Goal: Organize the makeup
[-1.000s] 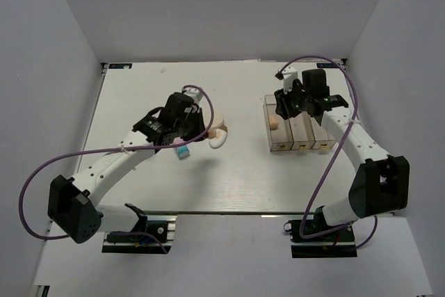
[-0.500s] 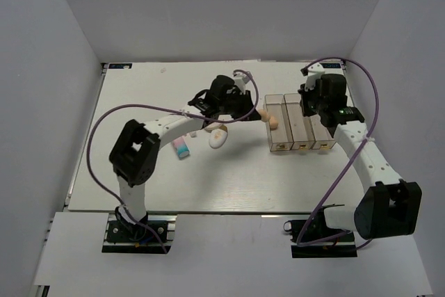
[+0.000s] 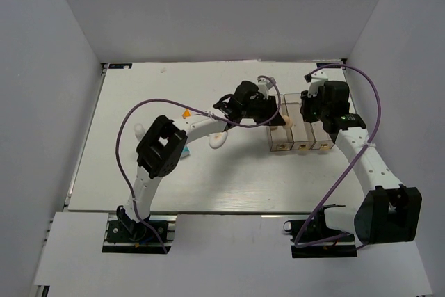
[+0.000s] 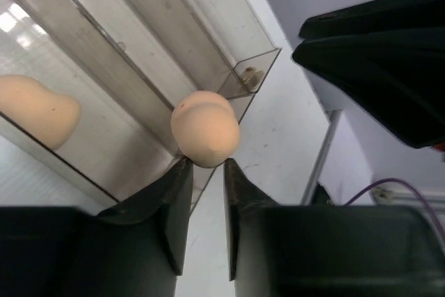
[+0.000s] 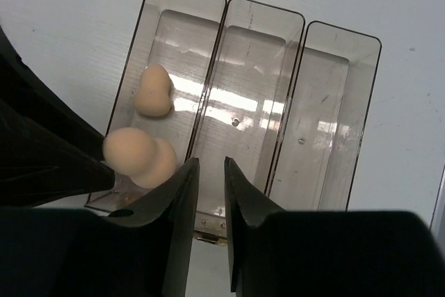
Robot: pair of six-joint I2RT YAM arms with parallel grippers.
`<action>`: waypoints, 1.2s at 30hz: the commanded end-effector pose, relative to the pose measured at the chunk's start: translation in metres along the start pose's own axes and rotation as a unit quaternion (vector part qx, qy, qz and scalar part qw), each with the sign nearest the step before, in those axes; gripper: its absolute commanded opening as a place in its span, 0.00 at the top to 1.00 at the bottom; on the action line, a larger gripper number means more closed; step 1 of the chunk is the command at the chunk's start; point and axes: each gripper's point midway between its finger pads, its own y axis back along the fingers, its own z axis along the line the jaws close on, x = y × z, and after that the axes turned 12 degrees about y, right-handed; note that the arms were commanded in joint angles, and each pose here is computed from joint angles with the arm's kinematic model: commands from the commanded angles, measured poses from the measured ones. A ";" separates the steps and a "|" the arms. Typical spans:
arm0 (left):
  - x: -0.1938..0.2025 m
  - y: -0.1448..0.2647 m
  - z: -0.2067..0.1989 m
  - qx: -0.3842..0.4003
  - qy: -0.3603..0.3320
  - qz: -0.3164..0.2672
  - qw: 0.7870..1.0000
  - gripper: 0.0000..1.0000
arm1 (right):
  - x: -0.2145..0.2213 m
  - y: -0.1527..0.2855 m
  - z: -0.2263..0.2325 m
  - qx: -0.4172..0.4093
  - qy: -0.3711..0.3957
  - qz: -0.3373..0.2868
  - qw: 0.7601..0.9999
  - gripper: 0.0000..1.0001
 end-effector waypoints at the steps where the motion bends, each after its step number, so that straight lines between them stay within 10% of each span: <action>1: -0.009 0.000 -0.003 -0.021 -0.007 -0.015 1.000 0.58 | -0.019 0.007 -0.002 0.000 0.009 -0.039 0.999 0.72; 8: -0.005 -0.003 0.011 -0.052 0.002 -0.008 0.999 0.39 | -0.027 0.008 0.004 -0.021 0.017 -0.053 0.998 0.61; 15: -0.046 0.039 -0.026 -0.037 -0.007 -0.079 0.996 0.41 | -0.044 0.023 0.038 -0.117 0.040 -0.103 0.987 0.54; 17: -0.058 0.072 -0.035 -0.053 -0.015 -0.119 0.991 0.49 | -0.047 0.029 0.050 -0.152 0.053 -0.123 0.979 0.57; 21: -0.075 0.154 -0.048 -0.087 -0.025 -0.186 0.978 0.97 | -0.044 0.036 0.087 -0.252 0.097 -0.143 0.952 0.83; 24: -0.049 0.192 -0.013 -0.165 -0.001 -0.193 0.967 1.00 | -0.040 0.031 0.114 -0.319 0.094 -0.132 0.934 0.81; 30: -0.005 0.290 0.029 -0.281 0.065 -0.243 0.926 0.41 | -0.019 -0.022 0.165 -0.354 0.072 -0.018 0.932 0.53; 36: 0.024 0.338 0.021 -0.279 0.088 -0.271 0.917 0.29 | -0.033 -0.056 0.222 -0.338 0.029 0.050 0.939 0.36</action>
